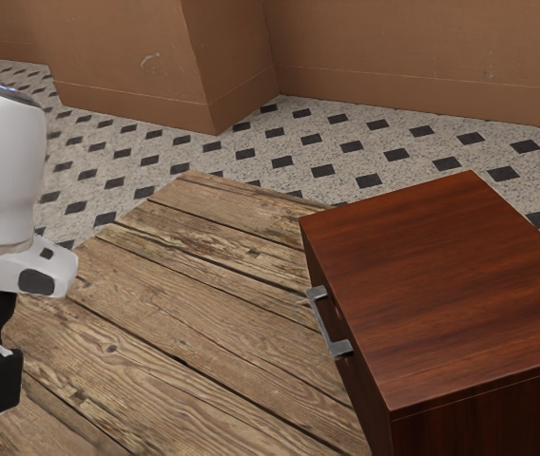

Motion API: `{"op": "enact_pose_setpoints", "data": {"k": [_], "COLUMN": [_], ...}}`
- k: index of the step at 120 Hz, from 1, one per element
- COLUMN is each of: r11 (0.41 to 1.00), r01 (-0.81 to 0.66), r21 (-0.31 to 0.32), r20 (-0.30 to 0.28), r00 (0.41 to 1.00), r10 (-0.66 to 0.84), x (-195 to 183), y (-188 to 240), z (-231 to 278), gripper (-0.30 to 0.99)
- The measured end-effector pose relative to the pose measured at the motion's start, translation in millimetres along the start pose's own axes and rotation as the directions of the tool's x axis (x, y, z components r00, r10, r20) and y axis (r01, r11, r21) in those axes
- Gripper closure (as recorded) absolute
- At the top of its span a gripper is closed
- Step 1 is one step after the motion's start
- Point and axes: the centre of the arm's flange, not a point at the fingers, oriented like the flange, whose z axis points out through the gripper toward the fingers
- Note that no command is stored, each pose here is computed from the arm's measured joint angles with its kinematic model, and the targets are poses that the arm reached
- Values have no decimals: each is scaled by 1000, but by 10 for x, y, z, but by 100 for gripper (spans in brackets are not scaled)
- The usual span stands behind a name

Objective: Pull the drawer handle with one arm to open the drawer

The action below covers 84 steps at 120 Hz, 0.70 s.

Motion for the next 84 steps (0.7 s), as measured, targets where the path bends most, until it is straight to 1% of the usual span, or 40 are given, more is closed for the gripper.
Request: {"op": "enact_pose_setpoints", "data": {"k": [5,11,21,32,40,44,48,57,66,75,84], "r11": [1000,999,996,988,973,960,941,883,807,733,669], "r01": [22,40,66,116,159,181,202,249,288,331,375], "r21": [-12,-26,-54,-101,-168,-215,-271,-397,-516,-594,-642], "r20": [-86,-175,-297,-385,-423,-422,-409,-356,-299,-244,-193], "r00": [996,984,951,911,880,869,861,845,822,795,766], "r10": [-23,-44,-79,-147,-217,-258,-303,-399,-484,-556,-614], "x": [123,228,338,401,448,510,585,776,845,862,890], "y": [-9,-11,1,138,277,357,435,613,720,753,780], "z": [-65,-150,-296,-437,-522,-515,-469,-327,-359,-418,-442], "gripper": [0,0,0,0,0,0,0,0,0,0,0]}}
